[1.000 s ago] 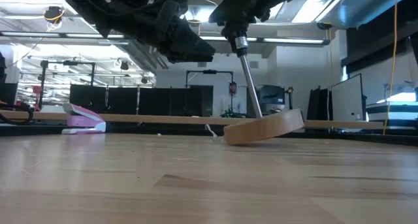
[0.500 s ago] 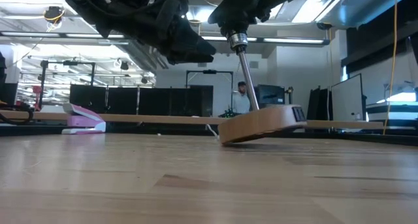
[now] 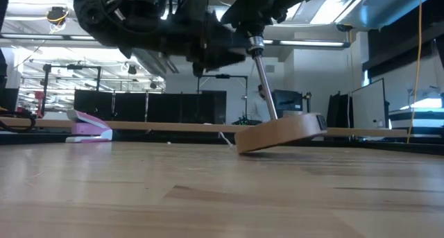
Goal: Screw lightbulb
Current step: Insert the white lightbulb into the brown lamp
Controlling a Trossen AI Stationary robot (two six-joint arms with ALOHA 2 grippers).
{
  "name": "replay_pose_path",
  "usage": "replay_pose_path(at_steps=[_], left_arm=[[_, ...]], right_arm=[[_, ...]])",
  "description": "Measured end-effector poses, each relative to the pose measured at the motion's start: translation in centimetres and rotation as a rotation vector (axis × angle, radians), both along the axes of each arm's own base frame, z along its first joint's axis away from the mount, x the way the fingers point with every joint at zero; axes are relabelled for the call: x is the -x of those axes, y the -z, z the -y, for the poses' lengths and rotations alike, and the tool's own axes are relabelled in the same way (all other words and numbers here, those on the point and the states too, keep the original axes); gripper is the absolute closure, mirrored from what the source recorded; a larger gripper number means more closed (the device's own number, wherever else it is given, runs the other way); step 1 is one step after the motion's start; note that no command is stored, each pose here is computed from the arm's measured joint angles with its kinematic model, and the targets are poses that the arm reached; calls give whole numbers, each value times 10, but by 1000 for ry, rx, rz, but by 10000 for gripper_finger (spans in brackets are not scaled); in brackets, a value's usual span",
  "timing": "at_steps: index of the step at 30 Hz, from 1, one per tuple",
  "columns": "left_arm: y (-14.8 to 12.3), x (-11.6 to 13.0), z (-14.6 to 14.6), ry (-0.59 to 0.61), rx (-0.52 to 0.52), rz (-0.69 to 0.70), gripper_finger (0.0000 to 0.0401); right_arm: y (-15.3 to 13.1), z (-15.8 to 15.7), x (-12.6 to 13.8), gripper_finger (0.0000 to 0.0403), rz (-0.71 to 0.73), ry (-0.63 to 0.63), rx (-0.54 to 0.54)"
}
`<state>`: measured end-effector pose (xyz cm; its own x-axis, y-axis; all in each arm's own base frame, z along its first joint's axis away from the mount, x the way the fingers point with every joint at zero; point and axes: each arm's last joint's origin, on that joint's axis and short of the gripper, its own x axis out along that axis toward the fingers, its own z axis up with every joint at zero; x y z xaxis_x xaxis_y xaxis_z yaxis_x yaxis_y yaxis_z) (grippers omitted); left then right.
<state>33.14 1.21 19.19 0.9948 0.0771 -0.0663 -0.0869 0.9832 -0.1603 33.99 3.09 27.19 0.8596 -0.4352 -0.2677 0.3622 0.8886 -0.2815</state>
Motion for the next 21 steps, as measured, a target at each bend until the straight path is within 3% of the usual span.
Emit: replay_pose_path(at_steps=[13,21], left_arm=[[4,-32,5,-2,-35,12,179],[4,-32,6,0,-37,11,247]], right_arm=[[0,0,0,123,-7,-11,-1],[0,-1,0,123,-7,-20,-4]])
